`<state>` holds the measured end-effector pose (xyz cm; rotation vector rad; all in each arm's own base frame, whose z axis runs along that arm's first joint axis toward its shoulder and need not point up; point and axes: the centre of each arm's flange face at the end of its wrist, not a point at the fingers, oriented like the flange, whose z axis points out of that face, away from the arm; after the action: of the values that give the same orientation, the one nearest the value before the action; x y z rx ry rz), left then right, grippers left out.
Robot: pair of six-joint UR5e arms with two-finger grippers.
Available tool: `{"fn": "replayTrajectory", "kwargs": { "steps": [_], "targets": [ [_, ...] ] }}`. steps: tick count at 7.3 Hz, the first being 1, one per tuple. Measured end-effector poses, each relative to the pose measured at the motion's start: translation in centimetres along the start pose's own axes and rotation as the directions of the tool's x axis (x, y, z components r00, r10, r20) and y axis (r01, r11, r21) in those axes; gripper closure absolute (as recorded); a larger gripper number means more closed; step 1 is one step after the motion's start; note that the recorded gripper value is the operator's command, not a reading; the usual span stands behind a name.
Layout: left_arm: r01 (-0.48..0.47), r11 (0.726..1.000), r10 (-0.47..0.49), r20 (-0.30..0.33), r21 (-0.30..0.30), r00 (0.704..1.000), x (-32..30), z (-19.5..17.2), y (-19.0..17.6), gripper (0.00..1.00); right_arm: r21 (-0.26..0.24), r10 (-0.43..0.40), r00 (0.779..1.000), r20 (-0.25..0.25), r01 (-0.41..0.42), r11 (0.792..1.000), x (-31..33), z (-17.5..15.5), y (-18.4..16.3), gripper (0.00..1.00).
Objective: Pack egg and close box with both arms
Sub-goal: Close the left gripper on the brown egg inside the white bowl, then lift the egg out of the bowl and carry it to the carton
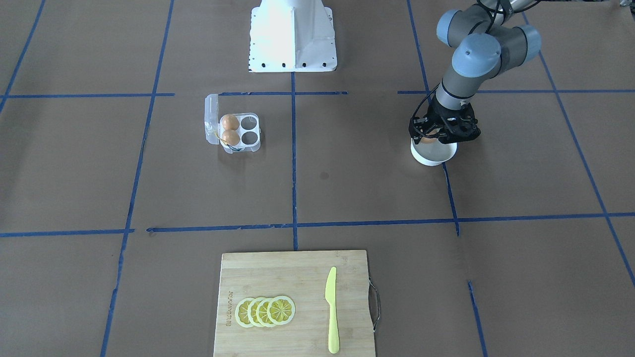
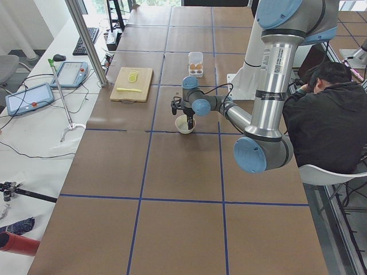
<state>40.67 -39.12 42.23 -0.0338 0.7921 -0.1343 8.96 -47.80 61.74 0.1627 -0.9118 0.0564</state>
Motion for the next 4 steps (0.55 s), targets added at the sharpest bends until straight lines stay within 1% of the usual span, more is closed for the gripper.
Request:
{"fn": "replayTrajectory", "kwargs": {
  "steps": [1, 2, 3, 4],
  "targets": [
    [0.009, 1.000, -0.009, -0.007, 0.005, 1.000, 0.3, -0.8, 0.0, 0.98, -0.001, 0.002, 1.000, 0.000, -0.002, 1.000, 0.1, 0.1, 0.0, 0.00],
    [0.020, 1.000, -0.020, -0.001, 0.009, 1.000, 0.4, -1.7, -0.1, 1.00, -0.002, 0.003, 1.000, -0.001, -0.003, 1.000, 0.1, 0.1, 0.1, 0.00],
    [0.035, 0.999, -0.036, 0.018, 0.011, 0.999, 0.6, -2.9, -0.2, 1.00, -0.003, 0.004, 1.000, -0.002, -0.004, 1.000, 0.2, 0.1, 0.1, 0.00],
    [0.056, 0.998, -0.057, 0.027, 0.024, 0.998, 0.6, -4.4, -0.8, 1.00, -0.004, 0.005, 1.000, -0.002, -0.005, 1.000, 0.2, 0.1, 0.1, 0.00]
  ]
}}
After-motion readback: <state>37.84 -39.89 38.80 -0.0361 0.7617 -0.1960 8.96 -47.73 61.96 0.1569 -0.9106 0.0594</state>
